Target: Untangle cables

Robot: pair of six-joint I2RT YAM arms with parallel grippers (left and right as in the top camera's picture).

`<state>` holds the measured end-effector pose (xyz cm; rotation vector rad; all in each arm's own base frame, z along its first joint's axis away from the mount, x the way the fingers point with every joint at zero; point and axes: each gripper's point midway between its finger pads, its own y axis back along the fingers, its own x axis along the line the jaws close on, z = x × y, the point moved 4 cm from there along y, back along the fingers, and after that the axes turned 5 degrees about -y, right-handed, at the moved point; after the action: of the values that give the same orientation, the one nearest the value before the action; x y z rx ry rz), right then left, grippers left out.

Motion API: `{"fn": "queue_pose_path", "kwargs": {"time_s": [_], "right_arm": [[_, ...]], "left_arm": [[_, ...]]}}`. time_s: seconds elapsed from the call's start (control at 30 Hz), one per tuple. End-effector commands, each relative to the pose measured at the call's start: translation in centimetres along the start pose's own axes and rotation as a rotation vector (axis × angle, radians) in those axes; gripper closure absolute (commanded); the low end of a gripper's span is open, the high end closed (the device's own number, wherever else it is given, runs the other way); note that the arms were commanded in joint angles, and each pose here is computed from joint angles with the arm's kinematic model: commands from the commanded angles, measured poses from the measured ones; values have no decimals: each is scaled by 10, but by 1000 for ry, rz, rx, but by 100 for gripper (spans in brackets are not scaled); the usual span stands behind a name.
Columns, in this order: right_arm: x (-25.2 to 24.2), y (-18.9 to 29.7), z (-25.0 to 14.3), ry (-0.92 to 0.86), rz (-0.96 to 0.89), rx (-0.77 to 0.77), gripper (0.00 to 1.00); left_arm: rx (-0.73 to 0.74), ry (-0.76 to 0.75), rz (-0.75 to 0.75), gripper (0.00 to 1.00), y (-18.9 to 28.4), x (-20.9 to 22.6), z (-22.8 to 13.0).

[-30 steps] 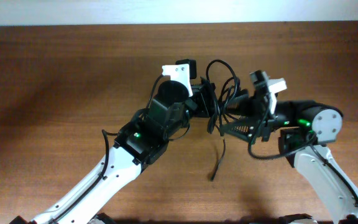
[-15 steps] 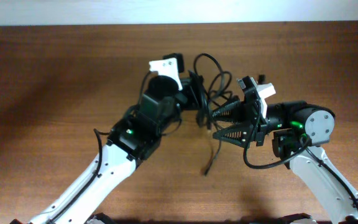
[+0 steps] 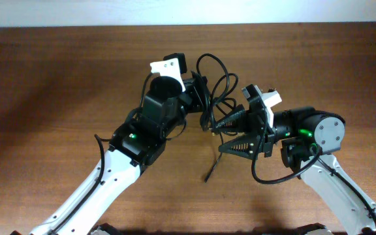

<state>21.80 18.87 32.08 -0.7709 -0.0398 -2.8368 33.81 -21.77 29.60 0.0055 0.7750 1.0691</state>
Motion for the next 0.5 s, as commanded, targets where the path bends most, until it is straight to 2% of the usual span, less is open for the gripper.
{"fn": "queue_pose_path", "kwargs": {"time_s": [0.0,0.2,0.47], "right_arm": [[7,-3,0,36,23,30,39],[7,-4,2,36,19,16,36],[5,-4,5,36,6,-12,37]], "left_arm": [[-26,17,5,100,6,-2,6],[15,3,-14,100,5,-11,-6],[118,-64,-37,100,-13,-28,-46]]}}
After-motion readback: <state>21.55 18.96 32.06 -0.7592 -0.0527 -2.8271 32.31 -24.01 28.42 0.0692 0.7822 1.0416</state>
